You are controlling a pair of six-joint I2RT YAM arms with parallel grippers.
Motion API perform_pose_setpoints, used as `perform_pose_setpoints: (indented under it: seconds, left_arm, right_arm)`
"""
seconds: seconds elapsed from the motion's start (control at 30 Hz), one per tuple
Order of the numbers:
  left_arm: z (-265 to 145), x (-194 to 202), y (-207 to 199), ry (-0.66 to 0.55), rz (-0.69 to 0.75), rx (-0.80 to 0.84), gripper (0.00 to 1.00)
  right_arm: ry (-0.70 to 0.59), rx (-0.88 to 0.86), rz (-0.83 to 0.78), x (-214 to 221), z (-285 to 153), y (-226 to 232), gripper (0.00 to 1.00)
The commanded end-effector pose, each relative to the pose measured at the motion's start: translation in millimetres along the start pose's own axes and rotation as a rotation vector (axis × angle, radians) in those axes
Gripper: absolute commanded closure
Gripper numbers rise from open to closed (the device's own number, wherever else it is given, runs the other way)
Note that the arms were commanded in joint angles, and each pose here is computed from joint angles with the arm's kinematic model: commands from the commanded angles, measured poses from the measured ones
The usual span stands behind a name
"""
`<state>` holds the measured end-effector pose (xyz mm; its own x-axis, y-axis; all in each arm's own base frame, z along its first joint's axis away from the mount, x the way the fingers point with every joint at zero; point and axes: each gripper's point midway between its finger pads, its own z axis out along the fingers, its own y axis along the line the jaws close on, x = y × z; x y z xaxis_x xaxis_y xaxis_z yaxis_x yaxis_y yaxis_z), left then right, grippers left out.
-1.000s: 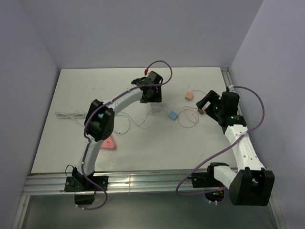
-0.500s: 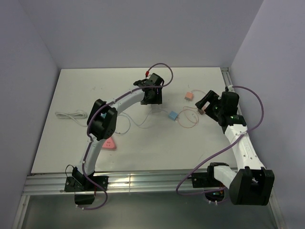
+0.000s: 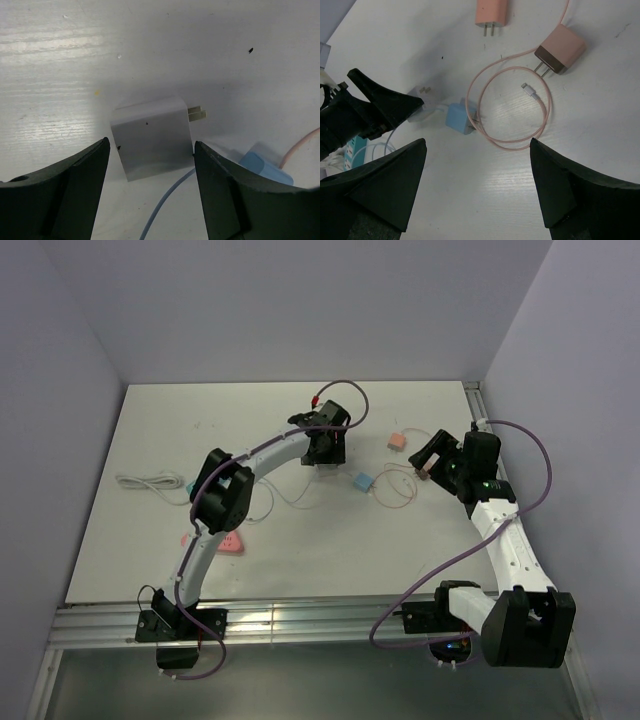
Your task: Insert the plug
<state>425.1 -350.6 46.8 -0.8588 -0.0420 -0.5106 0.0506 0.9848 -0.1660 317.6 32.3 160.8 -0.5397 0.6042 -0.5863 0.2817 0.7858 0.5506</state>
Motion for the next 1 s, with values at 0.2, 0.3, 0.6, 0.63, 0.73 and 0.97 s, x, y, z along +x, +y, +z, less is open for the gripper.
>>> perform_pose_setpoints:
  seconds: [0.2,0.3,0.6,0.63,0.73,0.97]
  left_arm:
    - [2.0,-3.5,-10.6,-0.028,-0.012,0.012,0.30]
    - [3.2,-1.0,-7.9,-0.030,0.001,0.005,0.40]
    - [9.3,6.1,5.2,-0.025,0.031,-0.039,0.78]
    - [4.2,0.3,4.1,-0.044,0.036,-0.034,0.83]
    - [-11.5,-15.7,2.9,-0.097,0.041,-0.034,1.00]
    - [-82.1,-81.5,-10.2,-0.269,0.051,0.016,1.00]
  right_arm:
    - [-0.031,-0.028,-0.019,-9.5,-1.1,6.4,0.10]
    - [-0.033,-0.033,-0.019,-9.7,-1.6,7.4,0.10]
    - [-0.030,-0.054,-0.020,-8.9,-3.7,12.8,0.10]
    - [-0.028,-0.056,-0.020,-8.8,-3.6,13.6,0.10]
    - [-0.019,-0.060,-0.023,-6.7,-2.7,14.7,0.10]
    - [-0.013,-0.077,-0.039,-6.6,-2.6,21.4,0.10]
